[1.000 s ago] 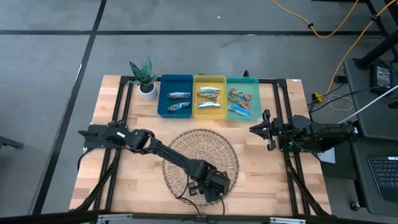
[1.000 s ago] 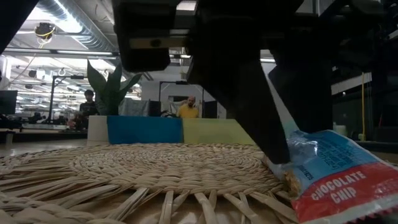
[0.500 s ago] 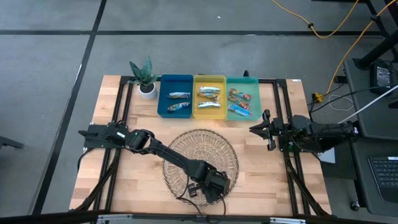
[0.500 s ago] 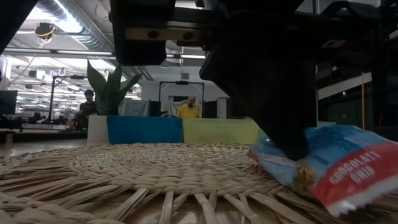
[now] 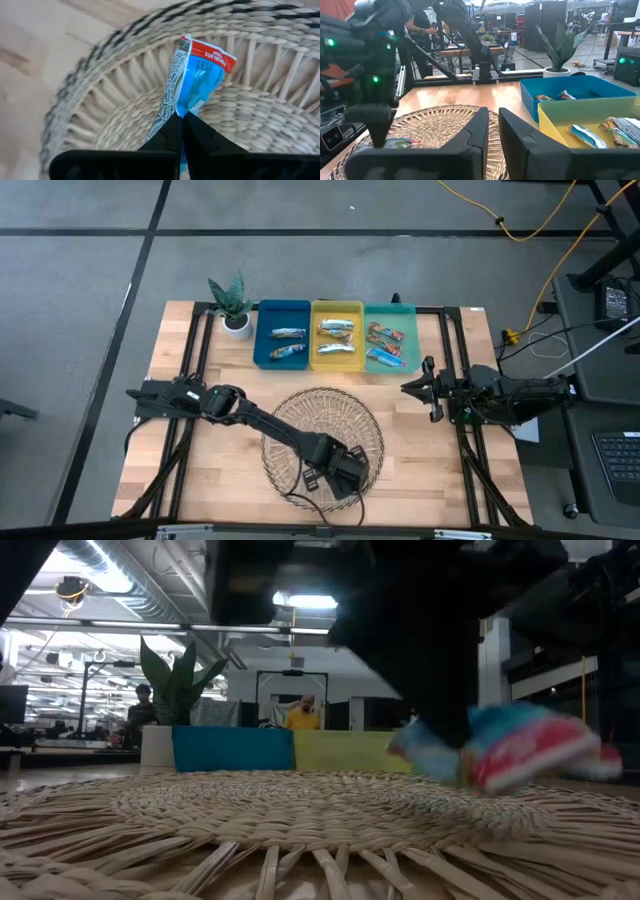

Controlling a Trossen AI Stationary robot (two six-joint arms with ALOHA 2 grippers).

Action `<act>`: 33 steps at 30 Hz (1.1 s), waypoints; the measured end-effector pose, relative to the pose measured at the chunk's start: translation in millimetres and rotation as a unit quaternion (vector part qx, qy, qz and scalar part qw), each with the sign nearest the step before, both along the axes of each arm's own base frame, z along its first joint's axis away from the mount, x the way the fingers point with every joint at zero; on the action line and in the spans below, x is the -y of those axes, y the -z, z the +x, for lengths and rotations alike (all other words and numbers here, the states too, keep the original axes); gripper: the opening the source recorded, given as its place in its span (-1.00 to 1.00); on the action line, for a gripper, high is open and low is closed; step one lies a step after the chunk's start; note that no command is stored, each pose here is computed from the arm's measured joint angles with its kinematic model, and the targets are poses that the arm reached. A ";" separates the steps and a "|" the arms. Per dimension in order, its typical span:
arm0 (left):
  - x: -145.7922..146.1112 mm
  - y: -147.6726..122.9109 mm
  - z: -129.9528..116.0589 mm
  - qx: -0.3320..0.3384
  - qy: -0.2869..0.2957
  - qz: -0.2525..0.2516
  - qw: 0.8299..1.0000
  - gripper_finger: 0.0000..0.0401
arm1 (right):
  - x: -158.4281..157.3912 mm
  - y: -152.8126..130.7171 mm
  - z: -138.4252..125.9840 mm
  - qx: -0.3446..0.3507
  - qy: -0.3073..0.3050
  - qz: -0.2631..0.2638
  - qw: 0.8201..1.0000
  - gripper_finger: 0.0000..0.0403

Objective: Pick and place Granola Bars by type
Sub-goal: Put the red granola bar into the green bin

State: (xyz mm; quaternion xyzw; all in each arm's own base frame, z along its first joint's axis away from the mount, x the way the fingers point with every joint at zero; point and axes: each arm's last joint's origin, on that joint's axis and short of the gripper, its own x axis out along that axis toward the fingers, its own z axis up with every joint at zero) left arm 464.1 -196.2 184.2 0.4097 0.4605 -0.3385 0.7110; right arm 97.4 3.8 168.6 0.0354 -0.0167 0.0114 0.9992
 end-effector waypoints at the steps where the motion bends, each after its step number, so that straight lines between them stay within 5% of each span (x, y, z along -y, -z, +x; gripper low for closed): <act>1: -1.2 -4.5 0.0 0.003 -0.003 0.001 1.000 -0.99 | 0.0 0.1 0.0 0.000 0.000 0.000 1.000 -0.76; 18: -39.5 -73.3 7.9 0.051 -0.112 -0.012 0.992 -0.99 | 0.0 0.0 0.0 0.000 0.000 0.000 1.000 -0.76; 33: -99.3 -145.0 -3.2 0.123 -0.254 -0.092 0.955 -0.99 | 0.0 0.1 0.0 0.000 0.000 0.000 1.000 -0.76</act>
